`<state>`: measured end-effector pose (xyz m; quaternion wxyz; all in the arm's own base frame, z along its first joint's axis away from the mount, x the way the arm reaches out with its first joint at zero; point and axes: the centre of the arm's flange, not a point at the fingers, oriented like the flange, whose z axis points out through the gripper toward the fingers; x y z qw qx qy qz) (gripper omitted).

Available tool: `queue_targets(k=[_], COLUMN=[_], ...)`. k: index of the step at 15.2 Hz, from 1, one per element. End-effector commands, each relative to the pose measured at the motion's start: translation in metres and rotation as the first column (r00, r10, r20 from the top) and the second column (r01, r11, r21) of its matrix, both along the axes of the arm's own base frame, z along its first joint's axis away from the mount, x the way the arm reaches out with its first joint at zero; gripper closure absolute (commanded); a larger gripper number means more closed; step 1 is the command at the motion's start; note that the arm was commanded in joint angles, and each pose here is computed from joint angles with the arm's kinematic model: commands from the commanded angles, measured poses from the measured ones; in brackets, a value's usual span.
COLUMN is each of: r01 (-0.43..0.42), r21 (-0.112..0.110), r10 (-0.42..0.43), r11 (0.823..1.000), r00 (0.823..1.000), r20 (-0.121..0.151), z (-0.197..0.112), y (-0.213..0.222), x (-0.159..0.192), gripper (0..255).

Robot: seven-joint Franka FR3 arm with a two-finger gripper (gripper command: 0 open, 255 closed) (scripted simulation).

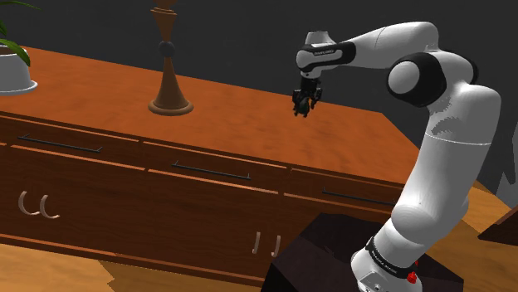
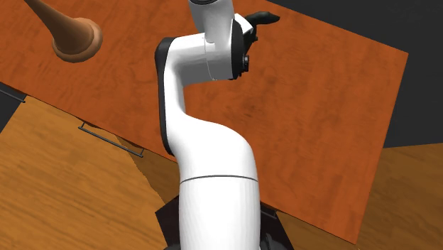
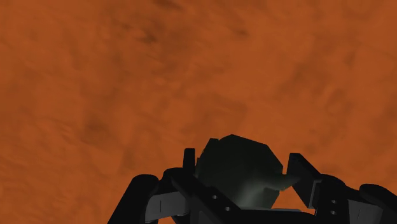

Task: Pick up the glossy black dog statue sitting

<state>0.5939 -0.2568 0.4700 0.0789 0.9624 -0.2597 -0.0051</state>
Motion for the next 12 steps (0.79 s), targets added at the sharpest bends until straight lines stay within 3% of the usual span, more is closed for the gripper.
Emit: queue_targets(k=[1, 12], r01=[0.000, 0.000], r21=[0.000, 0.000], r10=[0.000, 0.000], r11=[1.000, 1.000], r00=[1.000, 1.000], r20=[0.000, 0.000], z=[0.011, 0.059], y=[0.000, 0.000], x=[0.000, 0.000], gripper=[255, 255])
